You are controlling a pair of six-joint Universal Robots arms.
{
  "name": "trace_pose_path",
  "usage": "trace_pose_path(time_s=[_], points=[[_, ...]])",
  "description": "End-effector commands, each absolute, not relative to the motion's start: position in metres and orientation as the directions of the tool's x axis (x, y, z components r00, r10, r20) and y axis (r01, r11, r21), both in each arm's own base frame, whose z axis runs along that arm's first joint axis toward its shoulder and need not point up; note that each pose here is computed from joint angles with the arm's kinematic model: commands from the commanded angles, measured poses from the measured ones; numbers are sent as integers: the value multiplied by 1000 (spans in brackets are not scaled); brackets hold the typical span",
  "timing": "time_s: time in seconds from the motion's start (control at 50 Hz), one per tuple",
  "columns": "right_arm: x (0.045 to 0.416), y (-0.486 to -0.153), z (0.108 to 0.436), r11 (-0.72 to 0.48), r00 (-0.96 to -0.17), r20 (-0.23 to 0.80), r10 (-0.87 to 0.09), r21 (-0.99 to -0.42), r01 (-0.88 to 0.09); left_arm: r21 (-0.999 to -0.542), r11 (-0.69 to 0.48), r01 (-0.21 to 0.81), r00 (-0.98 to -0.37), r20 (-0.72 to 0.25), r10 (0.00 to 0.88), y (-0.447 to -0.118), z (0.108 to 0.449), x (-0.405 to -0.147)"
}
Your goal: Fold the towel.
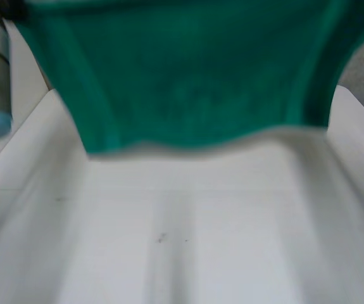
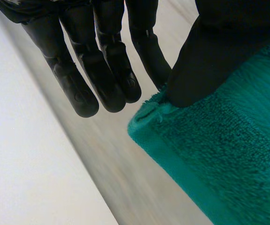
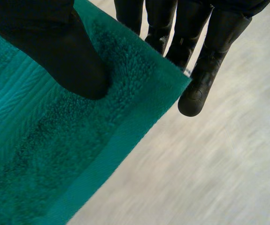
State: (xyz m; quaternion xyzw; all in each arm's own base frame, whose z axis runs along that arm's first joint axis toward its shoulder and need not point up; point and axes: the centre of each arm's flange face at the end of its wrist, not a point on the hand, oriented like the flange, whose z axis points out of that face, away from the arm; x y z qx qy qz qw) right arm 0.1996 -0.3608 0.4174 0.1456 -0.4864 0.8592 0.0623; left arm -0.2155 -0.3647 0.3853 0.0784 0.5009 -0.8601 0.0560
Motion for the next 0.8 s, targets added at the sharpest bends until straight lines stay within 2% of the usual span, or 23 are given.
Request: trace_pose_path(time_s=[0.02,0.14,0.18,0.24,0.26,0.3,0.34,0.4,0.42,0.44,0.52,0.54,0.56,0.6,0.64,0.66,0.68,0.7,0.72,0.74,0.76,0.78,0.8], points=[[194,-345,425,-560,-962,272,-31,-802,-209,-779,-623,69,-998,-59,-36,-354,419,-207],[199,-344,379,-432,-942,318,-103,-868,-246,-859,-503,96,-995,-96,-25,-360,366,-203],[201,-347,351,-367,-931,336,-140,-891,-267,-899,-430,90,-995,-98,-2,-361,337,-203],[204,-350,312,-272,-915,353,-196,-916,-295,-923,-375,82,-995,-97,22,-361,314,-204],[205,-350,302,-248,-911,354,-209,-921,-301,-946,-314,77,-994,-98,51,-360,290,-205],[206,-351,282,-197,-904,357,-236,-928,-315,-956,-283,76,-993,-99,66,-360,278,-206],[207,-352,248,-114,-892,361,-273,-933,-342,-987,-121,107,-986,-121,119,-353,217,-207],[207,-355,201,1,-871,371,-321,-920,-393,-989,-94,113,-984,-124,127,-352,207,-208],[207,-355,192,26,-865,378,-331,-913,-408,-991,-1,136,-980,-135,145,-344,177,-207],[207,-353,184,47,-858,382,-344,-905,-422,-991,0,136,-980,-135,145,-344,177,-207],[204,-343,166,132,-818,417,-397,-856,-500,-982,91,163,-977,-148,154,-330,159,-201],[202,-335,167,159,-796,435,-421,-829,-537,-982,91,163,-977,-148,154,-330,159,-201],[201,-330,170,169,-782,447,-433,-813,-558,-956,194,220,-968,-190,161,-309,153,-190],[196,-319,176,197,-752,470,-462,-773,-604,-946,220,238,-965,-206,161,-303,154,-186],[191,-293,183,233,-676,502,-539,-683,-693,-904,296,307,-949,-267,169,-285,159,-172],[190,-284,186,236,-643,512,-569,-648,-724,-904,296,308,-949,-267,169,-285,159,-172],[186,-264,189,228,-572,532,-625,-576,-785,-865,354,356,-933,-307,189,-272,160,-164],[184,-254,191,219,-533,539,-652,-539,-813,-819,404,407,-912,-342,225,-258,161,-159],[184,-254,191,219,-532,539,-653,-539,-814,-796,423,433,-900,-358,248,-251,163,-157],[181,-246,192,207,-497,546,-674,-506,-837,-796,423,433,-900,-358,248,-251,163,-157],[176,-237,193,186,-446,564,-695,-459,-869,-766,441,468,-882,-377,282,-240,168,-154],[172,-236,194,177,-430,575,-696,-443,-879,-748,452,486,-872,-378,311,-233,172,-153],[169,-239,195,156,-409,602,-686,-427,-891,-752,446,486,-870,-371,324,-230,176,-153]])
